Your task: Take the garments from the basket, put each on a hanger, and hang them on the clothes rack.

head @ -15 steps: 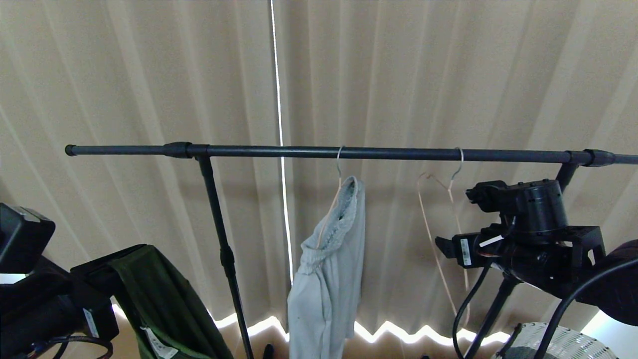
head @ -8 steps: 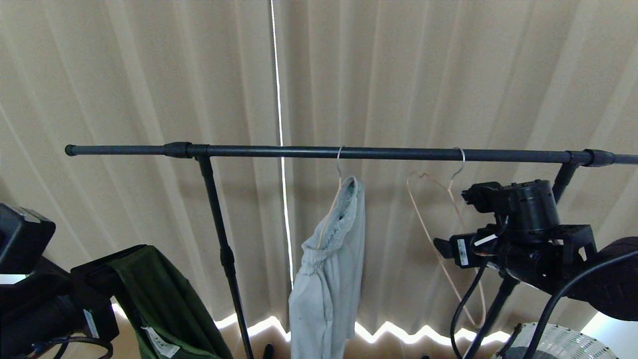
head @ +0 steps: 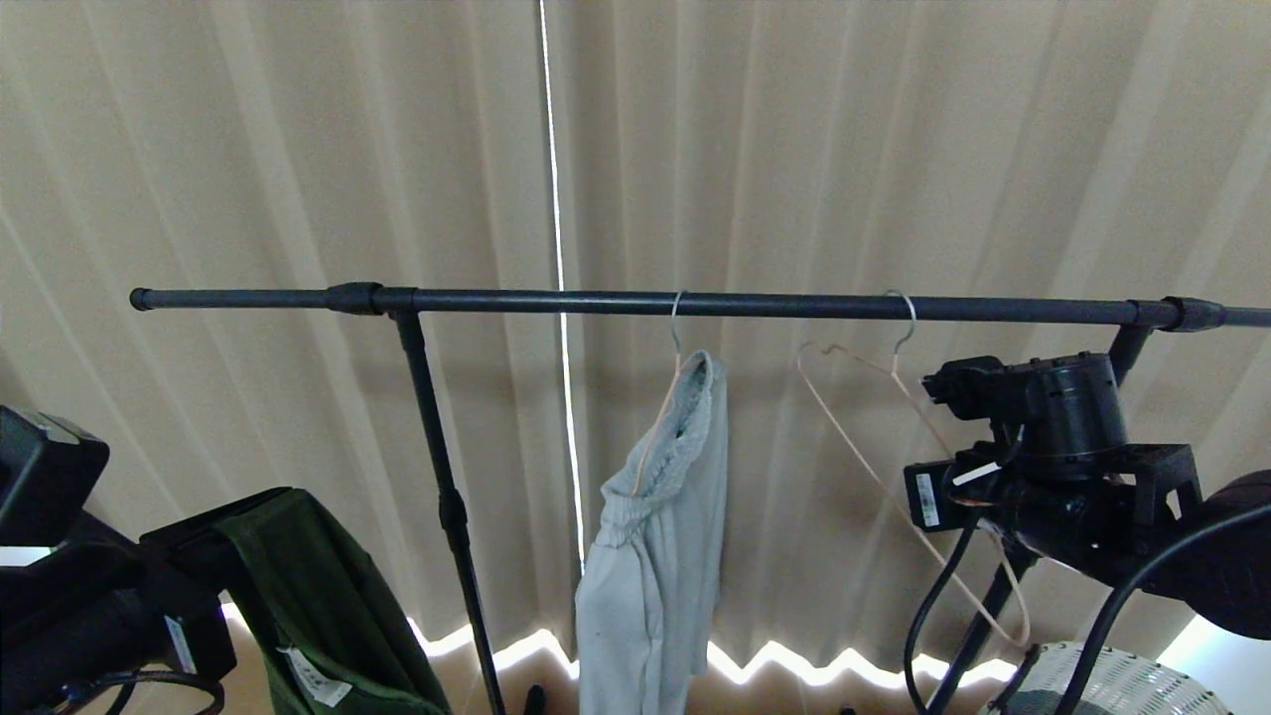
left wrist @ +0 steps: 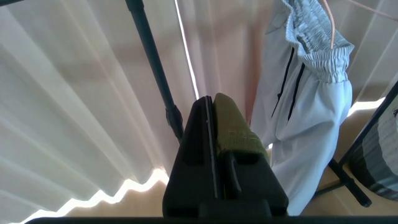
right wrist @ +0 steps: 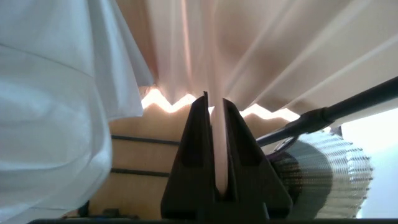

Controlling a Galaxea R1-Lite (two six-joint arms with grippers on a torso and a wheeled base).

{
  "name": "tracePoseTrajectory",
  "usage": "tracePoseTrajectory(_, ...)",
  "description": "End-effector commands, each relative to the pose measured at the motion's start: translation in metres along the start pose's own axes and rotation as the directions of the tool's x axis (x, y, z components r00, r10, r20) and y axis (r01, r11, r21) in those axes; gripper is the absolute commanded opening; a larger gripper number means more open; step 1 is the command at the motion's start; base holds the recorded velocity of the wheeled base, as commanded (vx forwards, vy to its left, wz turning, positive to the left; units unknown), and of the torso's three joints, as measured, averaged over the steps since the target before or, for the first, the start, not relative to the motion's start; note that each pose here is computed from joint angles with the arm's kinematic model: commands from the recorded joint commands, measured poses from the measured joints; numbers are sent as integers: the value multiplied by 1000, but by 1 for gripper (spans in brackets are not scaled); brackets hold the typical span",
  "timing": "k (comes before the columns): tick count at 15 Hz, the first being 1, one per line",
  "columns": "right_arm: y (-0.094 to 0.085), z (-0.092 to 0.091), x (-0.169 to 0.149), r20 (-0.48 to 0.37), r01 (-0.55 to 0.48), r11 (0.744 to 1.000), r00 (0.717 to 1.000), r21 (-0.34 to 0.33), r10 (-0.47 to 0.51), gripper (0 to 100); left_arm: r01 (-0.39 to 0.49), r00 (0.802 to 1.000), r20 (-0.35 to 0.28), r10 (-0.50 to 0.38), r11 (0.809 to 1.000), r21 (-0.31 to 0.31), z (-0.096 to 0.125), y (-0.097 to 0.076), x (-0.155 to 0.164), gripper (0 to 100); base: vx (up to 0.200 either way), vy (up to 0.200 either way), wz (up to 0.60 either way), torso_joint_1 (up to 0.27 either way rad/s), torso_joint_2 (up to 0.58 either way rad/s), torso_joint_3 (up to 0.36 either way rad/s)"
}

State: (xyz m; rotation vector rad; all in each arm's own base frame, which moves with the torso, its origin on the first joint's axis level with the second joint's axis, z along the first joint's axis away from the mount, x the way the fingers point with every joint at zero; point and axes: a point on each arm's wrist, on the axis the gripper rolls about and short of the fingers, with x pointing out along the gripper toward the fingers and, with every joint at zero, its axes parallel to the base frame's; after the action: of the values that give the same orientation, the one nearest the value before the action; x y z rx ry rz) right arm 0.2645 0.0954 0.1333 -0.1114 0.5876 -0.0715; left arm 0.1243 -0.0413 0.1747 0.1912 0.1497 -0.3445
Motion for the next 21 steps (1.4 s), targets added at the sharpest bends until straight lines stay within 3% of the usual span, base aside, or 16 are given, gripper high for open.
tracePoseTrajectory(1,-5,7,-10,37,-1,1000,999,14,1,0,-1,1000,4,1,1000,0,1,0,0,0,0,0,0,0,0,0)
tracePoseTrajectory(5,-14,13,-28,92,-13,999,996,41,9,0,-1,1000,5,1,1000,6,1,0,-1,0,0,0,0,0,0,0)
tracePoseTrajectory(9,-22,2,-45,99,-17,999,995,44,12,0,-9,1000,6,9,999,36,1,1,-1,0,0,0,0,0,0,0)
tracePoseTrajectory(21,-27,-6,-54,99,-18,999,995,44,14,0,-8,1000,0,8,999,44,-1,1,-1,0,-200,0,0,0,2,3)
